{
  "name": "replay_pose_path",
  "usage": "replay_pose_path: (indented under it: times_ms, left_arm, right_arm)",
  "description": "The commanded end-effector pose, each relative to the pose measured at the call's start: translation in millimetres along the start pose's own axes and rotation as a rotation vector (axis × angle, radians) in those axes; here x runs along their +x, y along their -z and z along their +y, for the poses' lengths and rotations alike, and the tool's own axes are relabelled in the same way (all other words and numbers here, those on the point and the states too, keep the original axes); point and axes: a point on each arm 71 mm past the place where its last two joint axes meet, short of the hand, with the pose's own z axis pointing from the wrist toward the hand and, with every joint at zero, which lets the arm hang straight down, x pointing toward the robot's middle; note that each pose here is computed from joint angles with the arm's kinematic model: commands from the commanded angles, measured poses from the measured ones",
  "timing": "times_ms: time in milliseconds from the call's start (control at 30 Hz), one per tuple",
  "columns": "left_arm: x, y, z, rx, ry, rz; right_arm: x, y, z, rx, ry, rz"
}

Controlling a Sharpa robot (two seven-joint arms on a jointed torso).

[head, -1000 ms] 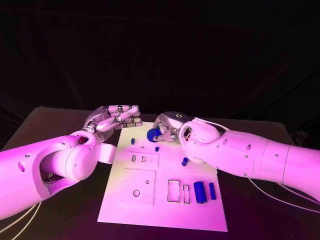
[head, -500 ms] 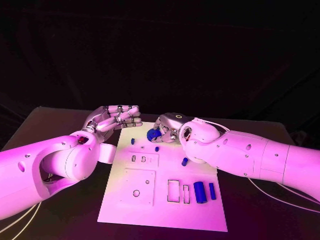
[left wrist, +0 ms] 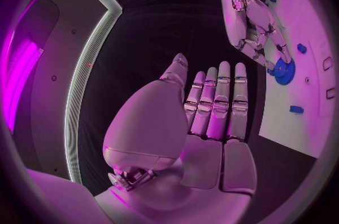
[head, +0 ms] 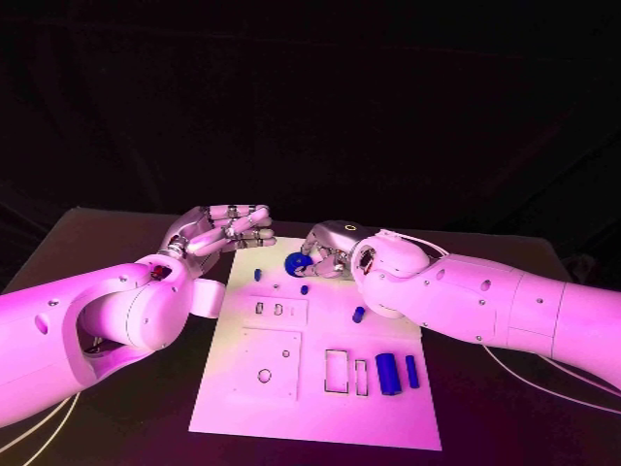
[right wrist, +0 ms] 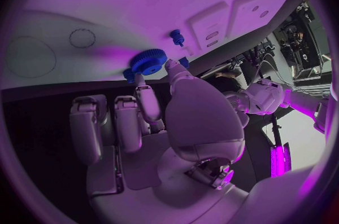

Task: Assemble the parts on the task board

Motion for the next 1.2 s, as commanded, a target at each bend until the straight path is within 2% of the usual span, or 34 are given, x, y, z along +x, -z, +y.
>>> replay_pose_path:
  times_ms: [33, 300, 500, 800, 933, 1033, 1200]
  left_arm:
    - [1.4, -0.3, -1.5, 0.009, 0.000, 0.011]
    - [-0.7, 0.0, -1.6, 0.009, -0.002, 0.006]
    - [-2.4, 0.6, -1.9, 0.010, -0.004, 0.002]
    - [-5.1, 2.6, -2.7, 0.011, -0.005, -0.001]
    - [-6.2, 3.1, -2.8, 0.011, -0.006, -0.002]
    - [-6.1, 3.1, -2.7, 0.010, -0.005, -0.001]
    - [-5.5, 2.7, -2.5, 0.010, -0.004, 0.002]
  right_arm:
    - [-2.5, 2.5, -2.6, 0.004, -0.003, -0.037]
    - [-8.5, 15.0, -11.0, 0.000, -0.017, -0.078]
    - [-24.7, 37.8, -28.0, -0.003, -0.059, -0.123]
    - [-48.0, 92.9, -86.5, -0.031, -0.198, -0.129]
    - [-50.3, 117.1, -118.8, -0.005, -0.244, -0.132]
    - [-48.3, 127.7, -136.9, 0.028, -0.261, -0.128]
    - [-41.1, 136.2, -156.3, 0.071, -0.271, -0.116]
